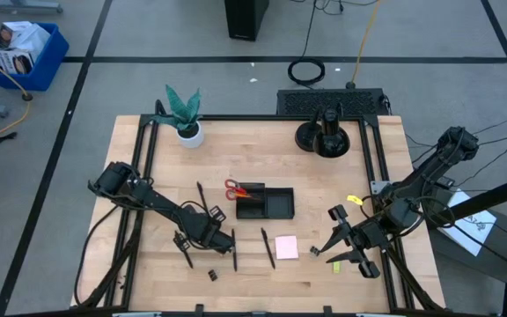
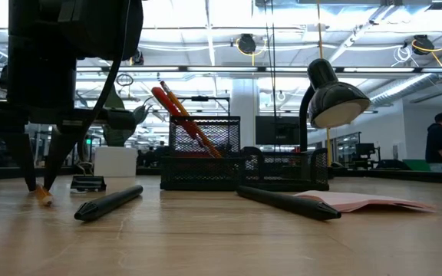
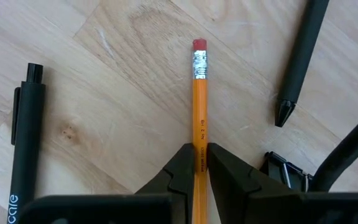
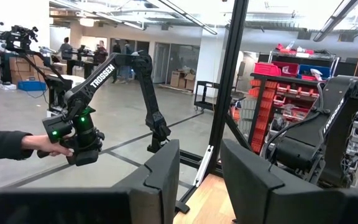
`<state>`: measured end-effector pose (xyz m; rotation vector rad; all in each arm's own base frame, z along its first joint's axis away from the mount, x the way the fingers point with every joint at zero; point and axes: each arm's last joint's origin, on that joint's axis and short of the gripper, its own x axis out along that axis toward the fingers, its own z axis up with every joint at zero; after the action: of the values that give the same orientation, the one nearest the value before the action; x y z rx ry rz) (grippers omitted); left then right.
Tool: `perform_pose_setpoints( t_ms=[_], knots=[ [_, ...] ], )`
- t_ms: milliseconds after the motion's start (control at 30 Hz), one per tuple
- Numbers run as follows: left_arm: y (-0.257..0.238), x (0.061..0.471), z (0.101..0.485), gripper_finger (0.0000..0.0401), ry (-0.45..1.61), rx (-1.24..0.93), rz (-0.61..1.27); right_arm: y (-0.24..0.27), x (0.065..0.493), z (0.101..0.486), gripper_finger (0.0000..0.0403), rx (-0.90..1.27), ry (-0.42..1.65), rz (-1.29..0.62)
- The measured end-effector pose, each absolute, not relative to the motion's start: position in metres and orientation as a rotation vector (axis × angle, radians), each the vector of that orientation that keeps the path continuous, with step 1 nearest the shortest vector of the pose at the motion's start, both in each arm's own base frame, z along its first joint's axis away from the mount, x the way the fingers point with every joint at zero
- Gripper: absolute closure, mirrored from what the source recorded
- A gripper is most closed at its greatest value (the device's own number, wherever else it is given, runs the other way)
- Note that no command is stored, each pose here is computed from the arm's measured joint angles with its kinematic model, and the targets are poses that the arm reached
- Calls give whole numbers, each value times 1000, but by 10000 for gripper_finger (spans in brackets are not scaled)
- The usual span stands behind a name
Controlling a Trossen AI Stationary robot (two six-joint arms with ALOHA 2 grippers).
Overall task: Pick and place office supplies into organizer
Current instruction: Put the orange pencil into the desk organizer
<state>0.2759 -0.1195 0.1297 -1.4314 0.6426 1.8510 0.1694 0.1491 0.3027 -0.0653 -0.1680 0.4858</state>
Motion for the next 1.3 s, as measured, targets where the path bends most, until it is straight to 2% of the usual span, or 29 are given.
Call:
perform_pose_setpoints(
  t_ms=[533,867,1300],
  knots=[
    [-120,275,130,350,637,-1422,1845,149,169,303,291,-65,-168,485],
    [-122,281,156,350,635,-1326,1902,149,169,303,291,-65,-168,484],
    [-123,281,158,350,645,-1347,1919,149,169,303,291,-65,-168,484]
  ],
)
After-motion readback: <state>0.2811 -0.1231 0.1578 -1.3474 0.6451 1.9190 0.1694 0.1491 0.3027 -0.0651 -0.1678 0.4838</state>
